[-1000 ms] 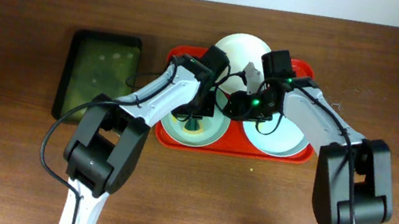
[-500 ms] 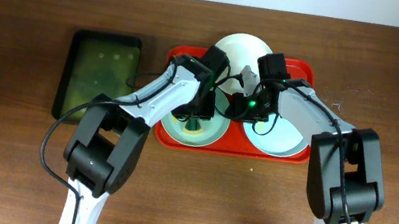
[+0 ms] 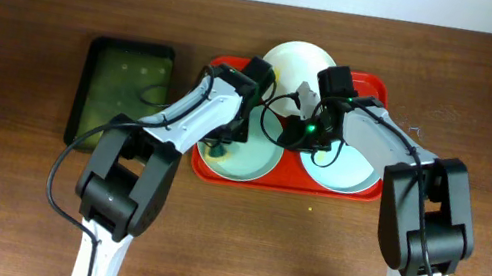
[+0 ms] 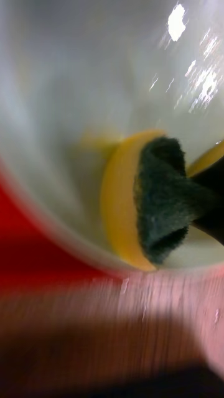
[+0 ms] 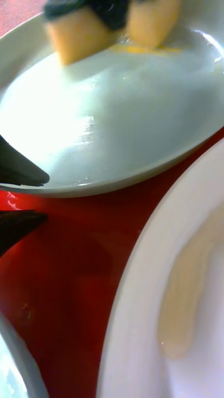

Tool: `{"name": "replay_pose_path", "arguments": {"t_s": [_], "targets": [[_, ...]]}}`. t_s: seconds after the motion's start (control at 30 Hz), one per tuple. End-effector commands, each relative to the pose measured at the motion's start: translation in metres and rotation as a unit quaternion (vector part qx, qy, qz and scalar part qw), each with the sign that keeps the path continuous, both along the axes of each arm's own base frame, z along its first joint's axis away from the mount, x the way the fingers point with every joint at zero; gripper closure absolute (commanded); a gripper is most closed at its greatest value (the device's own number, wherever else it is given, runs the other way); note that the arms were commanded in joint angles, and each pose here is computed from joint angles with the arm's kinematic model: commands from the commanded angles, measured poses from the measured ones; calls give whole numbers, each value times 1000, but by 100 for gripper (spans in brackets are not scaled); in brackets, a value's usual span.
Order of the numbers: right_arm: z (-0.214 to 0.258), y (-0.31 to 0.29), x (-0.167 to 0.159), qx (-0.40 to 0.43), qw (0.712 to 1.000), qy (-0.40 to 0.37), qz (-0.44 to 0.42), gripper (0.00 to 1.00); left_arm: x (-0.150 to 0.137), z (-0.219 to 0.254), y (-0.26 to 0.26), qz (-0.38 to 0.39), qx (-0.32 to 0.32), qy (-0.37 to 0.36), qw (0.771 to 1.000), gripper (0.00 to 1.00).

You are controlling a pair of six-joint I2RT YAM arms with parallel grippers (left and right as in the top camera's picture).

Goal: Clean dirty plates on tray and stack at the side

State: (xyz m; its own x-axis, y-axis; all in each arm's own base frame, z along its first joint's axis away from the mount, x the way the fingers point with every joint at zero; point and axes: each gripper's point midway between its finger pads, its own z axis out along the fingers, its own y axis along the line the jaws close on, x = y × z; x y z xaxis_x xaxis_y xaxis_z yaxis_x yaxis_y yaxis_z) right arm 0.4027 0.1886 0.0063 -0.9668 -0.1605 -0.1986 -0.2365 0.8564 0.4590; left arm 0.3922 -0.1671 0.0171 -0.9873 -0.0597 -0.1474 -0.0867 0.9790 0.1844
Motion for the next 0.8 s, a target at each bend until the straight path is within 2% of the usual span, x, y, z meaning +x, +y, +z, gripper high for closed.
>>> {"name": "replay_pose_path", "arguments": {"t_s": [0.0,0.03,0.1,0.13,0.17,0.23,0.43,0.5,0.63,0.7,0.77], "targets": [[-20,-5,-7,-21,1000,23,-1,84,26,30,26,-10,82,-68,994,100],[-21,-5,-8,-21,1000,23,-1,84,29,35,20,-9,69,-72,995,100],[-21,-5,-8,-21,1000,23,-1,84,35,42,-6,-11,-8,-70,997,100],[-20,-5,-8,-21,1000,23,-1,84,38,41,-22,-11,-63,-66,996,100],[-21,-5,-8,-21,1000,23,-1,84,40,38,-45,-14,-150,-47,987,100],[-20,-5,-8,-21,1000,23,-1,84,38,33,-61,-15,-219,-21,975,100],[-20,-5,-8,-21,1000,23,-1,84,34,-25,-42,-1,-158,12,987,100],[-20,-5,-8,-21,1000,23,-1,84,32,-41,-17,4,-87,14,996,100],[-21,-5,-7,-21,1000,23,-1,84,34,-28,49,12,94,-13,995,100],[-20,-5,-8,-21,1000,23,-1,84,33,-19,58,13,116,-8,993,100],[-20,-5,-8,-21,1000,23,-1,84,39,0,53,15,105,-10,994,100]]}}
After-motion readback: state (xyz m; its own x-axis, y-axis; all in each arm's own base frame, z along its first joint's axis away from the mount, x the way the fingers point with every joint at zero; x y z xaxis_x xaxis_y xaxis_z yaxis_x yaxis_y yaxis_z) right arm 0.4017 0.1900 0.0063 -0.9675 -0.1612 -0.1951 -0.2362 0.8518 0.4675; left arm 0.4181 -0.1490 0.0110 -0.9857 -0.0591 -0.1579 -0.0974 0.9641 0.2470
